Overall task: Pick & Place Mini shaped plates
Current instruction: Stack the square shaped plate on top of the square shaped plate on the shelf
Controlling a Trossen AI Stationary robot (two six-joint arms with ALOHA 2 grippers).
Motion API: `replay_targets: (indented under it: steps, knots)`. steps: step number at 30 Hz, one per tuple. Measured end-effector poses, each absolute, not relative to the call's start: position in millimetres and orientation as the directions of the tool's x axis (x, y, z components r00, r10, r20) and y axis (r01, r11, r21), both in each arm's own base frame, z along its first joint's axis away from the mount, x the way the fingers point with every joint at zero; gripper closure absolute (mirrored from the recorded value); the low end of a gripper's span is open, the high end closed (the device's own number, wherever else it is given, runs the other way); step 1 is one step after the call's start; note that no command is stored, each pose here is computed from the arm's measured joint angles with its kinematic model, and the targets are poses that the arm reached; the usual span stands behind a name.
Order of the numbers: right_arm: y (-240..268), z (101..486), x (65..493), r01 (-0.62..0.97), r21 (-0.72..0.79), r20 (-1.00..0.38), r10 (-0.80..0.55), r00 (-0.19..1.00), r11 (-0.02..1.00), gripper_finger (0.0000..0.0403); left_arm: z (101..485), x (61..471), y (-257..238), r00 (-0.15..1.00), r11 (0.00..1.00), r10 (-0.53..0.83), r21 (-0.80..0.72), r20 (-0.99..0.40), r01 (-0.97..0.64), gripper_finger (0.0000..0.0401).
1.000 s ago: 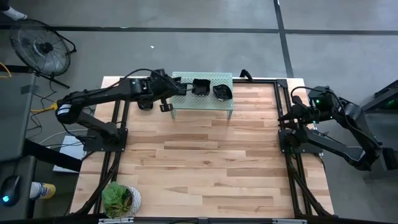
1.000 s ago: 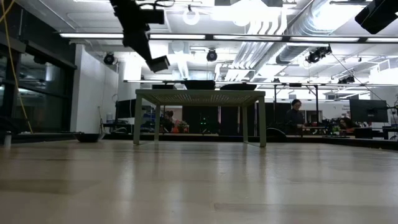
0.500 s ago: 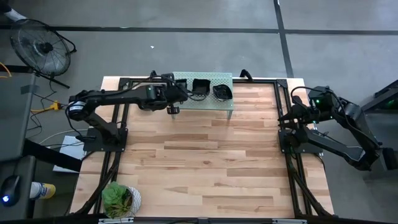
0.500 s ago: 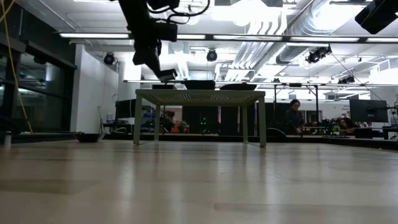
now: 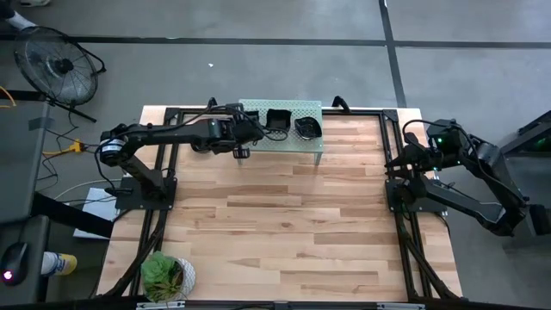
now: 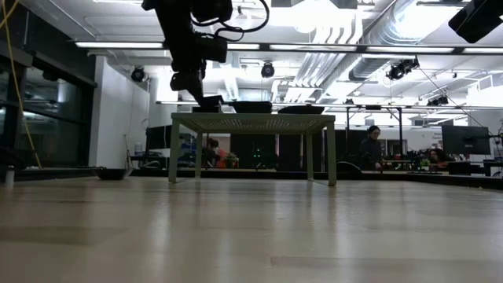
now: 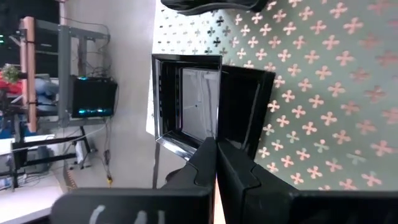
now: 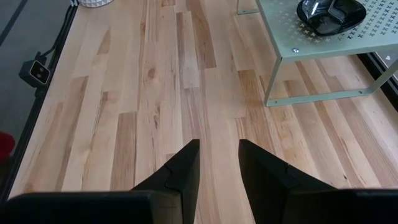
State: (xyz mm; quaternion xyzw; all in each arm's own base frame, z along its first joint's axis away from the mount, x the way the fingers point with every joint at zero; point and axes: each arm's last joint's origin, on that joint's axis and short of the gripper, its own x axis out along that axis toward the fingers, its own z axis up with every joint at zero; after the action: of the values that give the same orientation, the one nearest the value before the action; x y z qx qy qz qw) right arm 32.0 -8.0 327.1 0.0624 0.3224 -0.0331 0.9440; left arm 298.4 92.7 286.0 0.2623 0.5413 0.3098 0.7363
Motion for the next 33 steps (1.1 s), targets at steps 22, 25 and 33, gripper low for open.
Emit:
replay_targets:
  steps: [22,25,33]
  knots:
    - [-8.0,327.1,32.0,0.103,0.096,-0.613,-0.022,0.790,0.990,0.0297,282.9,295.5,91.3,0.220,0.718,0.693,0.685,-0.687,-0.122,0.0401]
    - [-8.0,327.1,32.0,0.103,0.096,-0.613,-0.022,0.790,0.990,0.0297,282.9,295.5,91.3,0.220,0.718,0.692,0.685,-0.687,-0.122,0.0401]
    - [-8.0,327.1,32.0,0.103,0.096,-0.613,-0.023,0.790,0.990,0.0297,282.9,295.5,91.2,0.223,0.722,0.689,0.681,-0.690,-0.122,0.0400]
